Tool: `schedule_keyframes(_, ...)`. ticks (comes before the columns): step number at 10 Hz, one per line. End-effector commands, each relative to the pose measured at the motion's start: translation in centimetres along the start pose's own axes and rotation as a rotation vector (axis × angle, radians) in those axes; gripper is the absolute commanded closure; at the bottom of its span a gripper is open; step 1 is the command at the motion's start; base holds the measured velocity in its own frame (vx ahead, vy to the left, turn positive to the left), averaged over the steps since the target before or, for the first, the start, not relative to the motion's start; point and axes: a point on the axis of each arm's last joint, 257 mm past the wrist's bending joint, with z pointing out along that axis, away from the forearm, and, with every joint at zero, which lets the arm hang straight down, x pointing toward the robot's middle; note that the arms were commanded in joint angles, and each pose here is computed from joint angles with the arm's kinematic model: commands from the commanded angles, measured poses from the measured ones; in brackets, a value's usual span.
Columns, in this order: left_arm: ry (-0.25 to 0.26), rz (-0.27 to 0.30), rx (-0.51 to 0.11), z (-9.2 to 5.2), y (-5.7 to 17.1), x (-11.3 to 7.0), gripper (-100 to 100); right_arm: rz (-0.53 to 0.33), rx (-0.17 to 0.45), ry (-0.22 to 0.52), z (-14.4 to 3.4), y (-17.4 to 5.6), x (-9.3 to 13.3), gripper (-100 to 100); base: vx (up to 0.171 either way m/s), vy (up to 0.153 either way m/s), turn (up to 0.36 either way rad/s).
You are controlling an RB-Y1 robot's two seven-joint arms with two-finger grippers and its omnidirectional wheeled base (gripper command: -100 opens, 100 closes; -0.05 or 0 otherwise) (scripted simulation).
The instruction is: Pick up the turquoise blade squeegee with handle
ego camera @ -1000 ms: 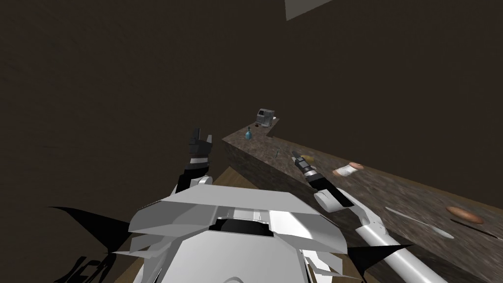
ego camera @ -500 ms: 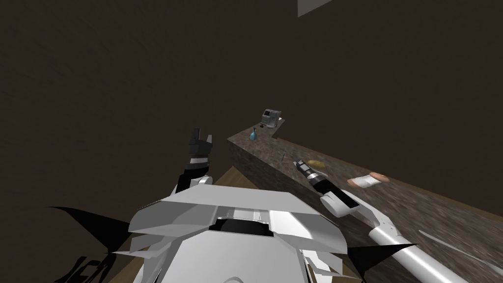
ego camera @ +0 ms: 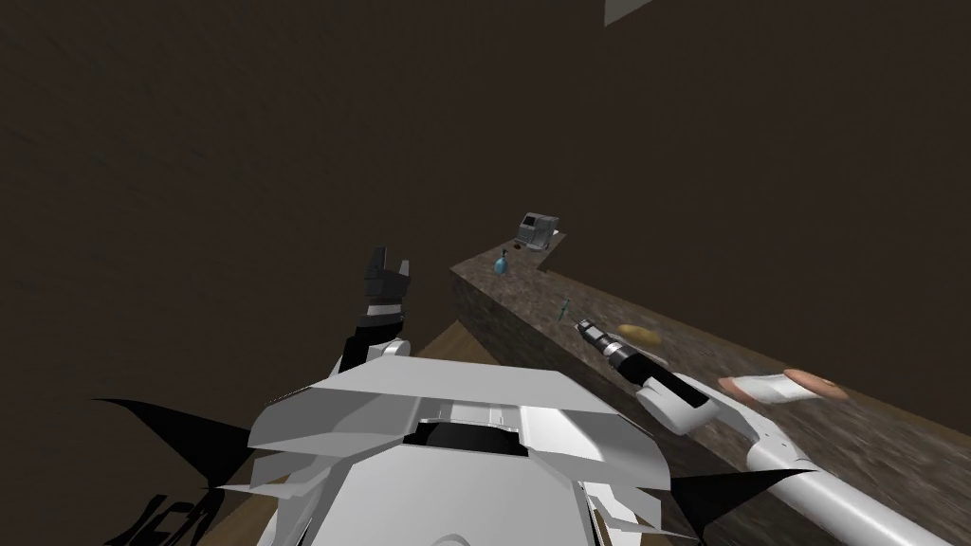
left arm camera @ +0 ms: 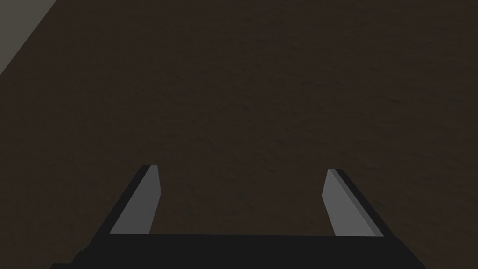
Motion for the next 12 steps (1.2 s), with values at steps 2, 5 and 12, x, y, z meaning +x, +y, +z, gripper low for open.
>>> schedule_keyframes(2,0.0,0.0,0.0,0.0,0.0,0.0,0,-0.035,0.116,0.049,-1.5,-4.4,0.2,-100,0.061,0.054,0.174)
schedule_keyframes(5,0.0,0.0,0.0,0.0,0.0,0.0,0,-0.082,0.198,0.087,-2.9,-7.0,-0.4,-100,0.066,0.048,0.161)
schedule_keyframes(12,0.0,0.0,0.0,0.0,0.0,0.0,0,-0.201,0.513,0.21,-10.8,-16.9,-2.4,-100,0.079,0.04,0.165)
